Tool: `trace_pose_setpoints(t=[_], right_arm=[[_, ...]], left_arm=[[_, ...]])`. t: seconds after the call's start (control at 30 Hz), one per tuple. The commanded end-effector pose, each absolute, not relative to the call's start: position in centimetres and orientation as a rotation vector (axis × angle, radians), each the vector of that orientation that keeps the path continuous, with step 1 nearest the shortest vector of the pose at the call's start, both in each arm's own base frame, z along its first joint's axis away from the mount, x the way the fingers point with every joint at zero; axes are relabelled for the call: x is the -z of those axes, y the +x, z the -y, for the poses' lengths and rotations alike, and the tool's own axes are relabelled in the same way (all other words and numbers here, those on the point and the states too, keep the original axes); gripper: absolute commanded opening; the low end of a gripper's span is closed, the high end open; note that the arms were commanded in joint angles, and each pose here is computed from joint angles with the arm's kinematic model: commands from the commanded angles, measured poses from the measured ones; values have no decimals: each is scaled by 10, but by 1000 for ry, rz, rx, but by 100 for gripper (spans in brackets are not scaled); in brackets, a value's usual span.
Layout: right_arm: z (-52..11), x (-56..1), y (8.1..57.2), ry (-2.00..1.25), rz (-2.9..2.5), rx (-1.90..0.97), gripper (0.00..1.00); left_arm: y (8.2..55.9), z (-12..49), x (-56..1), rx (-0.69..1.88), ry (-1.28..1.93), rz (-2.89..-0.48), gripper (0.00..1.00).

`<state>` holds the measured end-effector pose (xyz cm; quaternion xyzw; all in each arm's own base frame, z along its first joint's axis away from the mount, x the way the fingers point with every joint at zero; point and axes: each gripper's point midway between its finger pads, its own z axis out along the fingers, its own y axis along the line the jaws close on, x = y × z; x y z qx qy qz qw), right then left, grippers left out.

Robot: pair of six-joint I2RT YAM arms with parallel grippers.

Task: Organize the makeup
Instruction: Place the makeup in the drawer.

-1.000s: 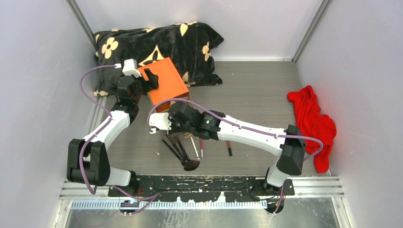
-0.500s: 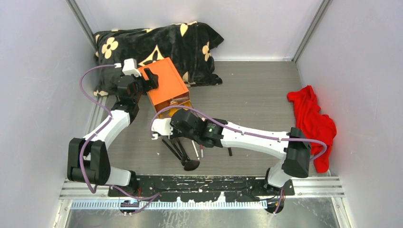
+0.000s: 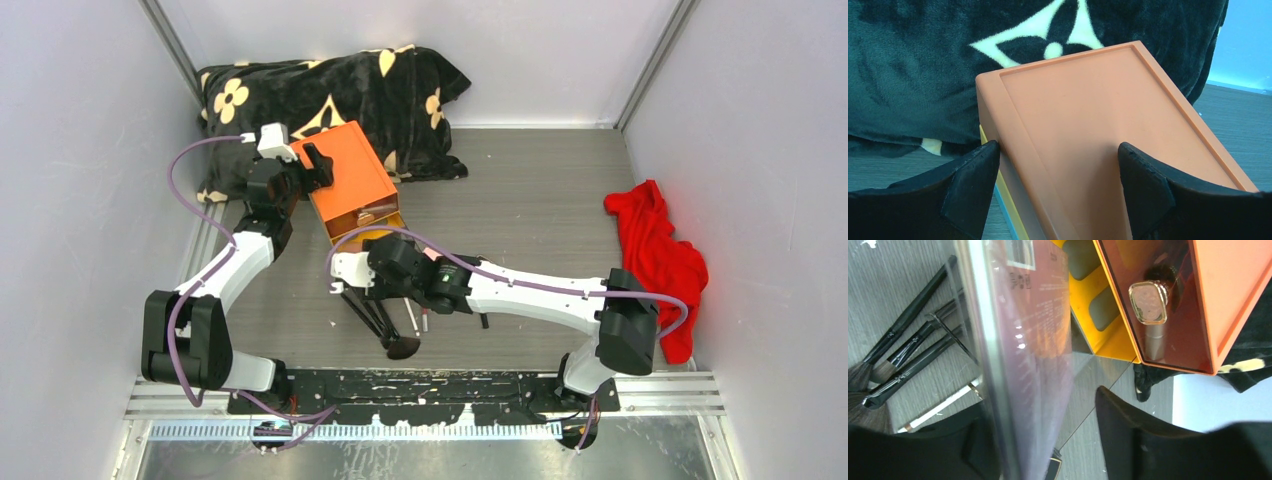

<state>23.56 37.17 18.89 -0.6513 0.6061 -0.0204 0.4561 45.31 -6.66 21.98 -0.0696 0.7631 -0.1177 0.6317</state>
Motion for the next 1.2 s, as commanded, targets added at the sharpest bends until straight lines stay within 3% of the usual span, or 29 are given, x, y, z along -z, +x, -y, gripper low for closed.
trace_pose_setpoints(t=[0.0, 0.23, 0.3, 0.4, 0.5, 0.53, 0.7, 1.17], right_arm=[[-372, -218, 244, -1489, -1470, 43, 68], [-373, -222, 262, -1445, -1450, 168, 73], [-377, -226, 266, -1435, -1434, 180, 68], [-384, -235, 271, -1424, -1418, 185, 52], [-387, -232, 275, -1452, -1432, 200, 12], [-388, -231, 276, -1463, -1431, 207, 7], [-389, -233, 279, -1455, -1388, 226, 1], [-377, -237, 282, -1479, -1254, 324, 3]], left_arm=[[408, 50, -101, 105, -96, -2160, 85], [407, 51, -103, 108, -96, -2153, 85], [407, 50, -105, 105, -96, -2151, 85], [407, 50, -106, 105, -97, -2148, 85], [407, 50, -105, 103, -99, -2149, 85], [406, 50, -105, 103, -99, -2150, 85], [407, 50, -104, 102, -98, -2150, 86], [408, 49, -101, 98, -99, -2156, 86]])
